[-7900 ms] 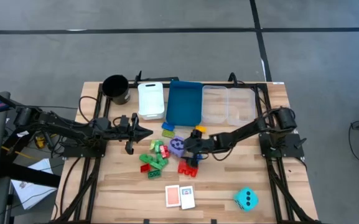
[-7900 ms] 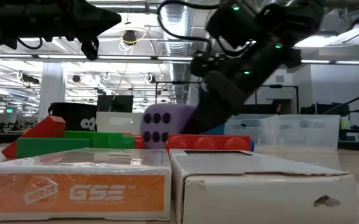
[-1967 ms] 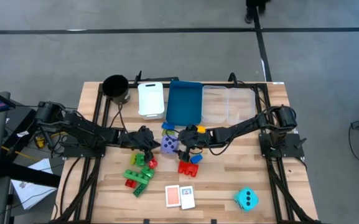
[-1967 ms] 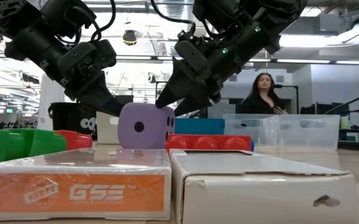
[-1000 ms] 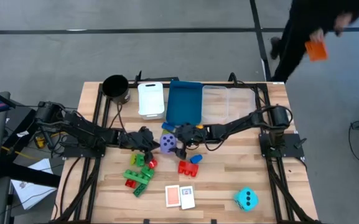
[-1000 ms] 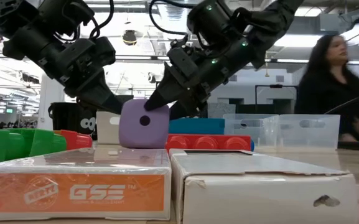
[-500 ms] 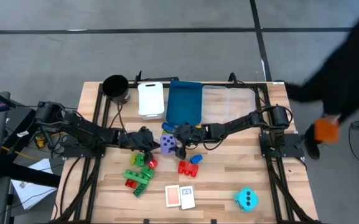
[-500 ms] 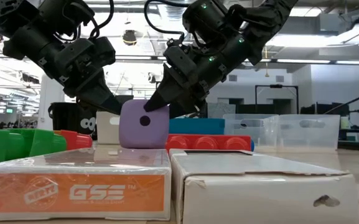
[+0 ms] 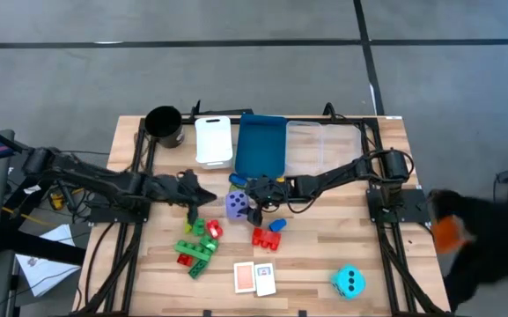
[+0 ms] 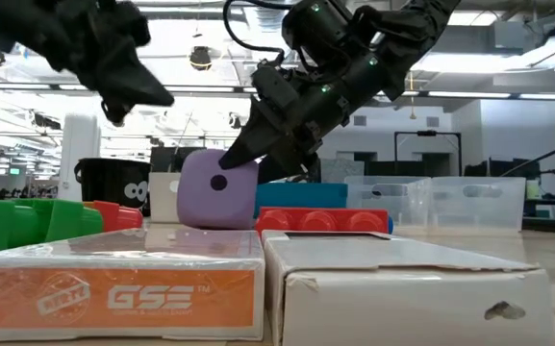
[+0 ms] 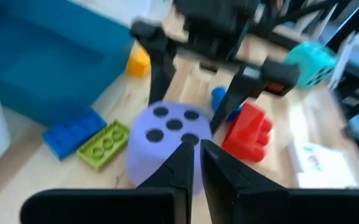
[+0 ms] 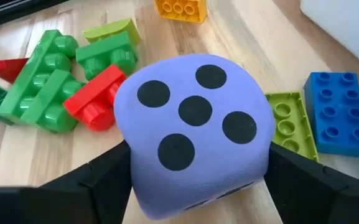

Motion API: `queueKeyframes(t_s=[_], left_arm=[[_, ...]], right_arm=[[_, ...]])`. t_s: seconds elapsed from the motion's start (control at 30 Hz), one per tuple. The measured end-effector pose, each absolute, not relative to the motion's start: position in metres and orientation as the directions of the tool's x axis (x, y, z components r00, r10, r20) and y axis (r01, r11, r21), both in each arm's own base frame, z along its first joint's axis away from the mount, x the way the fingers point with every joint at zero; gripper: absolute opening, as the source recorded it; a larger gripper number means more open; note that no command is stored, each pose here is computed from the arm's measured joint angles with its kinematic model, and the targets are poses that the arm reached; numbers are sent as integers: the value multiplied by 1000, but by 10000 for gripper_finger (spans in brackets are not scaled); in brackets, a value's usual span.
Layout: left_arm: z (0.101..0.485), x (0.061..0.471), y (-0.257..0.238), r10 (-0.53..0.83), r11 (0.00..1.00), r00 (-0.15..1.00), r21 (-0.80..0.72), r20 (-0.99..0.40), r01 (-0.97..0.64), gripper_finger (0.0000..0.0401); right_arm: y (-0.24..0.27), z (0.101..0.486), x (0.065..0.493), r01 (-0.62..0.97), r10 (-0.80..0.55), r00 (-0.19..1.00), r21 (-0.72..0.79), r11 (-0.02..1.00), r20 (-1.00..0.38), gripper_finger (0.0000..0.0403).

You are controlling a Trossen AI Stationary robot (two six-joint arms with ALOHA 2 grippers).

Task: Pick & Place Toys
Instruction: Put the violet dice into the blue bin

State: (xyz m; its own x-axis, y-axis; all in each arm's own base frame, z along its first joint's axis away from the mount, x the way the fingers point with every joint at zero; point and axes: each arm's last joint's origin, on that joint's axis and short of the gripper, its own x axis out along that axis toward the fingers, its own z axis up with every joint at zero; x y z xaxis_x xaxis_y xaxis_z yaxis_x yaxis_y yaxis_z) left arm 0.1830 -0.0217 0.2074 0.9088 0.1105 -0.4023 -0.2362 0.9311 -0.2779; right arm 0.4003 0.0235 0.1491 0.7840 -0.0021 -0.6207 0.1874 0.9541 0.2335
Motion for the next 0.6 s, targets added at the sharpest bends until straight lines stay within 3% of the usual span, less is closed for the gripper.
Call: queueKeyframes(t_s=[0.13,0.27,0.6], left_arm=[[218,171,-19,119,929,925,-288,-360,-231,24],[218,170,-19,137,936,922,-256,-361,-239,20],[192,189,-22,156,938,860,-199,-486,-283,11]], right_arm=[[26,163,393,150,21,784,221,964,-620,302],[27,202,385,124,-6,838,180,976,-545,302],[-1,259,341,405,-401,744,-116,907,-534,302]])
